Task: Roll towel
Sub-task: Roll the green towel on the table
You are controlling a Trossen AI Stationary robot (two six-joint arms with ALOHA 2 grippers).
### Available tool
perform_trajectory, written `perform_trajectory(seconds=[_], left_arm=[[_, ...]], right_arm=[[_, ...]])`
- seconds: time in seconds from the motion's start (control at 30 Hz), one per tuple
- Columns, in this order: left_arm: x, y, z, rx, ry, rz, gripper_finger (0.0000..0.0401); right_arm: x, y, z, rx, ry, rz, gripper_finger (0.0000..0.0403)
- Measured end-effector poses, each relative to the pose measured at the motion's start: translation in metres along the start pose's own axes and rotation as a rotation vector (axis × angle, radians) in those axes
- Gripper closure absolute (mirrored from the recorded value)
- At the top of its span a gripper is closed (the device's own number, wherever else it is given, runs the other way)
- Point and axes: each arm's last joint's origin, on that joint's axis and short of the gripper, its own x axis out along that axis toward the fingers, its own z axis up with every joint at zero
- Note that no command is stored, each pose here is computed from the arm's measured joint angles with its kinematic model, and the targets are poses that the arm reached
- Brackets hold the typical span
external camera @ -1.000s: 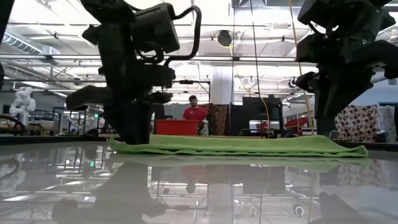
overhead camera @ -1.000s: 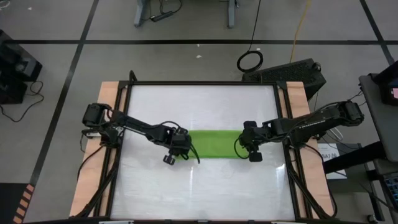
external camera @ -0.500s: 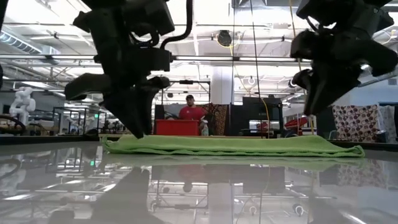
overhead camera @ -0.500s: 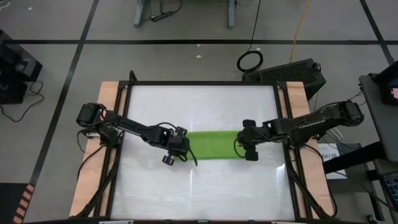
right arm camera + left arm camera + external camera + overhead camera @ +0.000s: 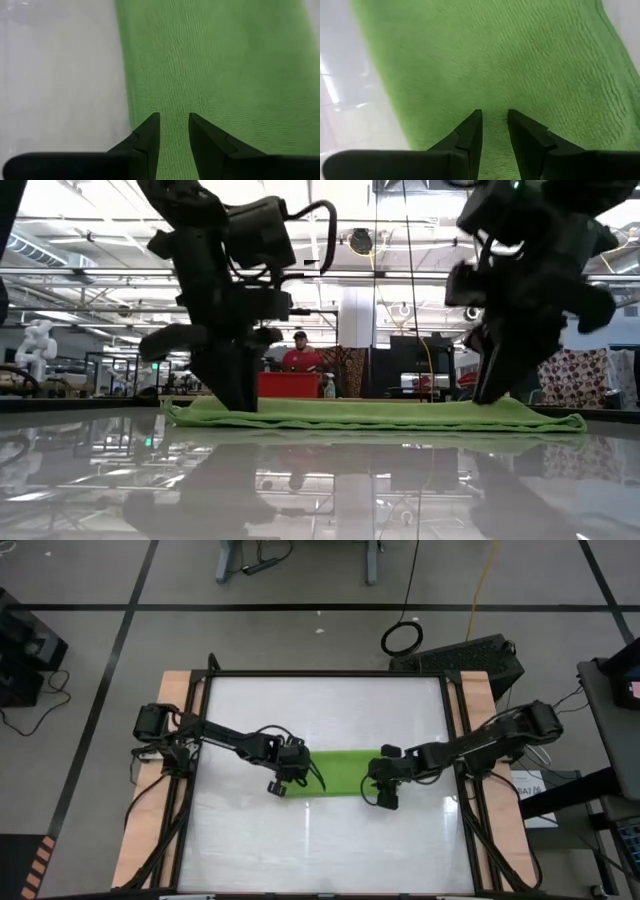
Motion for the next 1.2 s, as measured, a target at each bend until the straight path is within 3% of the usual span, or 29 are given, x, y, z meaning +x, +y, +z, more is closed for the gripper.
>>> perform_trajectory(seconds=[0.27,0.6,0.87,1.0,1.2], left_arm=[[0.014,-0.009,0.002,-0.072,-0.002,-0.112,0.0299],[0.003,-0.036,0.023,-0.269,-0.032,-0.183,0.0299],[-0.004,-0.045,0.053,-0.256,-0.29,-0.194,0.0299],[-0.007,-0.038,0.057,-0.249,-0.31,-0.148,0.0299],[-0.006,-0.028,0.053,-0.157,-0.281,-0.078,0.0299]], right_arm=[[0.022,-0.013,0.0,-0.005,0.042,-0.09,0.031],[0.025,-0.065,0.017,-0.124,-0.015,-0.256,0.031],[0.019,-0.109,0.029,-0.06,-0.079,-0.392,0.031],[0.008,-0.104,0.036,-0.065,-0.085,-0.376,0.031],[-0.011,-0.073,0.043,-0.087,-0.191,-0.311,0.031]])
